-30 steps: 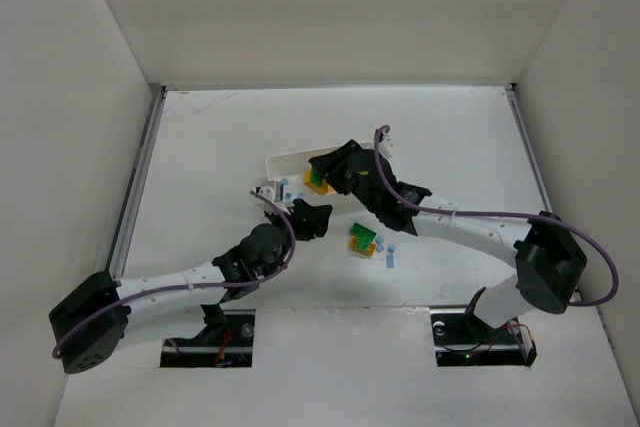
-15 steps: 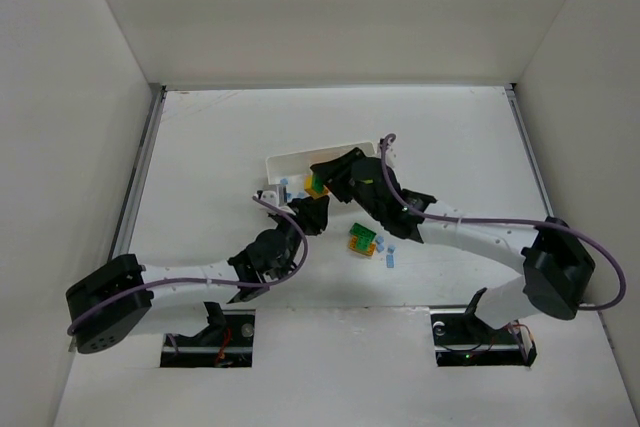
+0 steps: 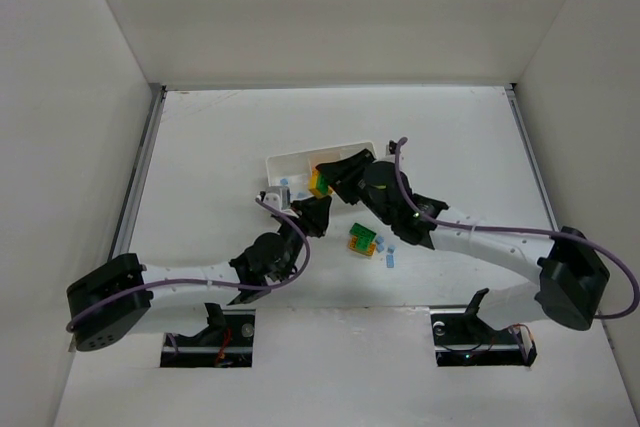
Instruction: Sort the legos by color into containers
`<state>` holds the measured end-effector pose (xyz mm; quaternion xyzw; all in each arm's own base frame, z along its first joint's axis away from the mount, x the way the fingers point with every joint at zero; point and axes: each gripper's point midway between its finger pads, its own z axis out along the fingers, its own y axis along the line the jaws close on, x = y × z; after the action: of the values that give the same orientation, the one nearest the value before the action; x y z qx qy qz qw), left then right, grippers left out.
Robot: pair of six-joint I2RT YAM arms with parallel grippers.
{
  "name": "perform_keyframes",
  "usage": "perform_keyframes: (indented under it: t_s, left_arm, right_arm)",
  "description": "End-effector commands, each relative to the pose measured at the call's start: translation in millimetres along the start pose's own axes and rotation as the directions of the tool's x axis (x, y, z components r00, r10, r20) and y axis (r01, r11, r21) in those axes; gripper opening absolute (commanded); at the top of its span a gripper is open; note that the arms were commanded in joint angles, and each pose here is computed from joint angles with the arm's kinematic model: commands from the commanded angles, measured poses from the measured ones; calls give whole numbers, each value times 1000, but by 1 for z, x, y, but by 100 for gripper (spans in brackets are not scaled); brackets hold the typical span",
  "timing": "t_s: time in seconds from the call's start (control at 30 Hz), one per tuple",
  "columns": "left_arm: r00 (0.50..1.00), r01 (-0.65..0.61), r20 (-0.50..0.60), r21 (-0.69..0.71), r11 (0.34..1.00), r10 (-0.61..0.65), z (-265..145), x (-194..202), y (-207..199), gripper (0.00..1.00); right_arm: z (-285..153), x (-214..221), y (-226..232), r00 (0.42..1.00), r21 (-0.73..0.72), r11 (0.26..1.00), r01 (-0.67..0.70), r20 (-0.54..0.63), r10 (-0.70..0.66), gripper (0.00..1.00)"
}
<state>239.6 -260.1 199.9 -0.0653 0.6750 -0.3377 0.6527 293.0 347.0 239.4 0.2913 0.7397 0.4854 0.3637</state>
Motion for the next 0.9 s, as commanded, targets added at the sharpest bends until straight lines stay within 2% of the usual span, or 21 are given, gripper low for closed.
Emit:
perform_keyframes:
  t_s: [0.0, 0.13, 0.43, 0.5, 0.53, 0.63, 0.73, 0.87]
  left_arm:
    - [997, -18, 76, -42, 999, 21, 5, -26, 0, 15]
    - [992, -69, 96, -99, 993, 78, 2, -40, 14, 12]
    - [987, -83, 121, -172, 982, 105, -1, -65, 45, 12]
    - [988, -81, 120, -168, 983, 102, -3, -69, 45, 12]
    - [988, -77, 118, -162, 984, 97, -4, -70, 43, 12]
    - [992, -67, 99, -133, 989, 80, -5, -70, 32, 12]
    - [995, -61, 78, -113, 992, 70, -6, -67, 24, 13]
    - [997, -39, 61, -108, 993, 46, -4, -61, 23, 14]
  right_arm:
    - [-23, 0, 43, 998, -145, 988, -55, -51, 48, 14]
    - [-36, -7, 45, 999, -166, 986, -35, -45, 28, 13]
    - [-51, -17, 39, 999, -183, 983, 11, -47, -20, 13]
    - [-48, -27, 32, 997, -167, 984, 66, -20, -70, 14]
    - [-42, -35, 24, 991, -139, 981, 136, 0, -137, 14]
    - [-27, -62, 4, 940, -22, 940, 341, 44, -340, 15]
    - [-10, -80, -18, 836, 115, 833, 541, 27, -548, 15]
    - [11, -96, -45, 735, 243, 710, 661, -16, -678, 15]
